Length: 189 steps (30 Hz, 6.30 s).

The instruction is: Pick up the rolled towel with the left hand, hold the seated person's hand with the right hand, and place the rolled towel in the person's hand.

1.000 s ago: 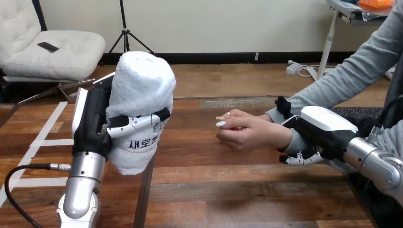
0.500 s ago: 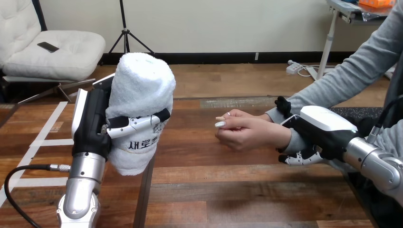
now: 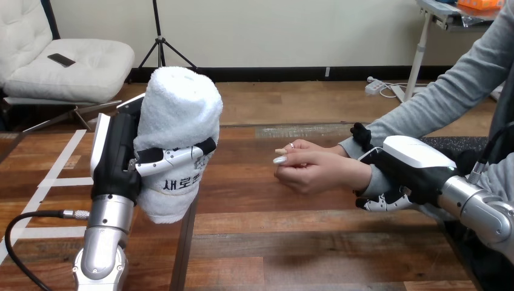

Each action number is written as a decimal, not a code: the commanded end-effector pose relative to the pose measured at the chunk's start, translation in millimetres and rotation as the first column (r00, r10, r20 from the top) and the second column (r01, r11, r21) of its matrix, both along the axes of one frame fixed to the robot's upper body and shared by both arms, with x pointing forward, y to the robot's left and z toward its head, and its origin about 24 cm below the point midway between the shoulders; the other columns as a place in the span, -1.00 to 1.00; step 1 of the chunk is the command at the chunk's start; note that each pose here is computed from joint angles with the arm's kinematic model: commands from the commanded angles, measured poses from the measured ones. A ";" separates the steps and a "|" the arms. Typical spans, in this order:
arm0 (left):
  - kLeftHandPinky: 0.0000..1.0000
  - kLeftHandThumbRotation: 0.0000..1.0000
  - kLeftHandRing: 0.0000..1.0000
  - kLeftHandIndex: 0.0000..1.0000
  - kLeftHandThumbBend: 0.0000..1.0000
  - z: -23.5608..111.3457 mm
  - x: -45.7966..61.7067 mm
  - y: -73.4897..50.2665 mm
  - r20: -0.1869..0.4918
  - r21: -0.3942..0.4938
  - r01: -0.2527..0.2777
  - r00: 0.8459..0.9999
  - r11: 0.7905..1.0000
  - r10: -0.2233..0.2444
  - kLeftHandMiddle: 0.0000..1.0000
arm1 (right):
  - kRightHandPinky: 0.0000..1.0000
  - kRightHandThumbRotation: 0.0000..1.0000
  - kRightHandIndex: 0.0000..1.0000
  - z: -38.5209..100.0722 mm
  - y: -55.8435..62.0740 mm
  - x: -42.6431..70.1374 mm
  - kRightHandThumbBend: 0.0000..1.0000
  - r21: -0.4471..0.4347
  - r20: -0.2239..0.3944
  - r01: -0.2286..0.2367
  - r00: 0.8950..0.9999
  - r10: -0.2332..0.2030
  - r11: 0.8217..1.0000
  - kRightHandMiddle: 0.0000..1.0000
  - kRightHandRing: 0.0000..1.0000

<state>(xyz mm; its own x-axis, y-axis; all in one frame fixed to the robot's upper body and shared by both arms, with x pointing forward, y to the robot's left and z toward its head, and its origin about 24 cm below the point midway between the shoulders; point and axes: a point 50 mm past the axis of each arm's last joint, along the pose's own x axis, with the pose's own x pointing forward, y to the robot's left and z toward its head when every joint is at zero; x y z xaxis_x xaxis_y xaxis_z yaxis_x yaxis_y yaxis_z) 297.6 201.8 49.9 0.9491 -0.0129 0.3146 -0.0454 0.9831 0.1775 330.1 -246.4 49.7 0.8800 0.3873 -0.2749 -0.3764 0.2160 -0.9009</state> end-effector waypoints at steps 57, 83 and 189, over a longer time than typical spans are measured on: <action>-0.31 -1.00 -0.25 -0.18 0.19 4.4 42.6 -26.5 -0.009 -0.068 -0.088 0.996 0.994 0.088 -0.19 | -0.29 -0.93 -0.01 15.2 -3.7 2.7 0.01 0.026 0.058 -0.013 0.998 0.012 1.000 -0.09 -0.22; -0.30 -1.00 -0.23 -0.17 0.21 13.1 57.1 -44.2 -0.037 -0.107 -0.064 0.998 0.992 0.060 -0.17 | -0.35 -0.76 -0.04 18.3 0.1 3.7 -0.05 0.044 0.059 -0.033 0.998 0.031 0.998 -0.12 -0.26; -0.26 -1.00 -0.20 -0.16 0.20 24.9 62.9 -55.3 0.002 -0.108 -0.018 1.000 0.994 0.018 -0.14 | -0.39 -1.00 -0.10 27.9 33.3 13.9 -0.03 0.053 0.102 -0.156 0.983 0.150 0.986 -0.21 -0.32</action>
